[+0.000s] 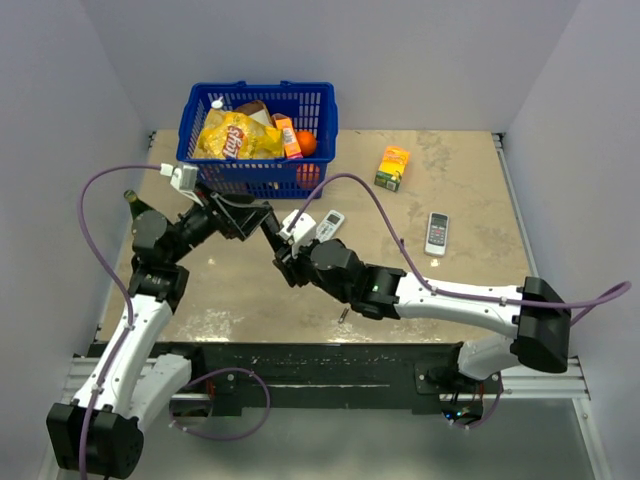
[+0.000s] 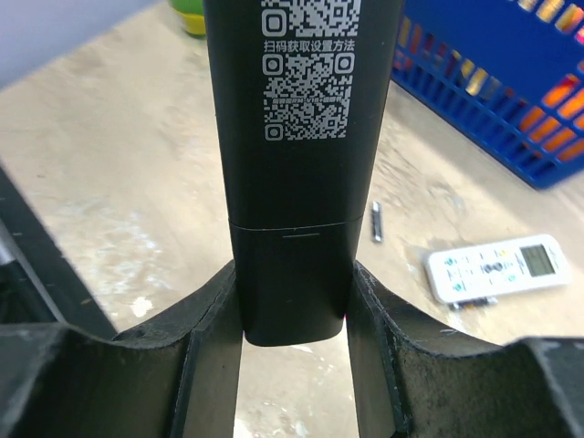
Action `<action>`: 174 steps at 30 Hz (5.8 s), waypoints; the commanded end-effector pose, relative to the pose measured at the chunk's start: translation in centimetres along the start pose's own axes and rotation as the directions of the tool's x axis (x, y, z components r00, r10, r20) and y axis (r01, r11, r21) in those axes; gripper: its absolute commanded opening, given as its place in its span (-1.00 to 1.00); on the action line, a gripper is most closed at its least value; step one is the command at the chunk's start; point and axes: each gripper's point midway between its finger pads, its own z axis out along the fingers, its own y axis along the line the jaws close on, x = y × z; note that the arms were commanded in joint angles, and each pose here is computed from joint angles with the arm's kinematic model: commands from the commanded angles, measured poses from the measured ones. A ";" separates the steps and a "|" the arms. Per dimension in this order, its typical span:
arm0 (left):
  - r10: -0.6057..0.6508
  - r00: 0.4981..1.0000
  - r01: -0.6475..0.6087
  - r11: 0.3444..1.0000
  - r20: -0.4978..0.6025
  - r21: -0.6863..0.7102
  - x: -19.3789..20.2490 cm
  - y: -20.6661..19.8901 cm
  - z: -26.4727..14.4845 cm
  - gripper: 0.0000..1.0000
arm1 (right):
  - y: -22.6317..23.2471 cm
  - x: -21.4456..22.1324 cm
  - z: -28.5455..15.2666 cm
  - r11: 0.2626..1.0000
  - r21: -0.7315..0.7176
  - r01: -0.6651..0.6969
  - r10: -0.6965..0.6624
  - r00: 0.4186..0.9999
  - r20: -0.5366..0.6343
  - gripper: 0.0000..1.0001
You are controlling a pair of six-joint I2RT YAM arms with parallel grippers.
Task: Load the batteries into the remote control
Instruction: Turn over the remote control, then remove the battery cover from the remote control.
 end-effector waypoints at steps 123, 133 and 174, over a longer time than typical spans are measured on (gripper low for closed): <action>0.008 0.991 -0.036 0.978 -0.137 -0.205 4.1 5.3 2.9 -1.00 | -0.2 -1.2 5.5 0.984 -0.024 -0.176 0.175 0.983 -0.048 -0.17; 0.045 0.996 -0.066 0.953 -0.078 -0.296 2.3 6.6 1.8 -1.00 | -0.3 4.3 4.3 0.984 -0.025 -0.179 0.173 0.971 -0.166 -0.54; 0.141 0.964 0.004 0.838 0.224 -0.545 -6.0 11.2 -0.2 -1.00 | 3.9 14.1 -1.3 0.984 -0.059 -0.167 0.119 0.872 -0.475 -0.51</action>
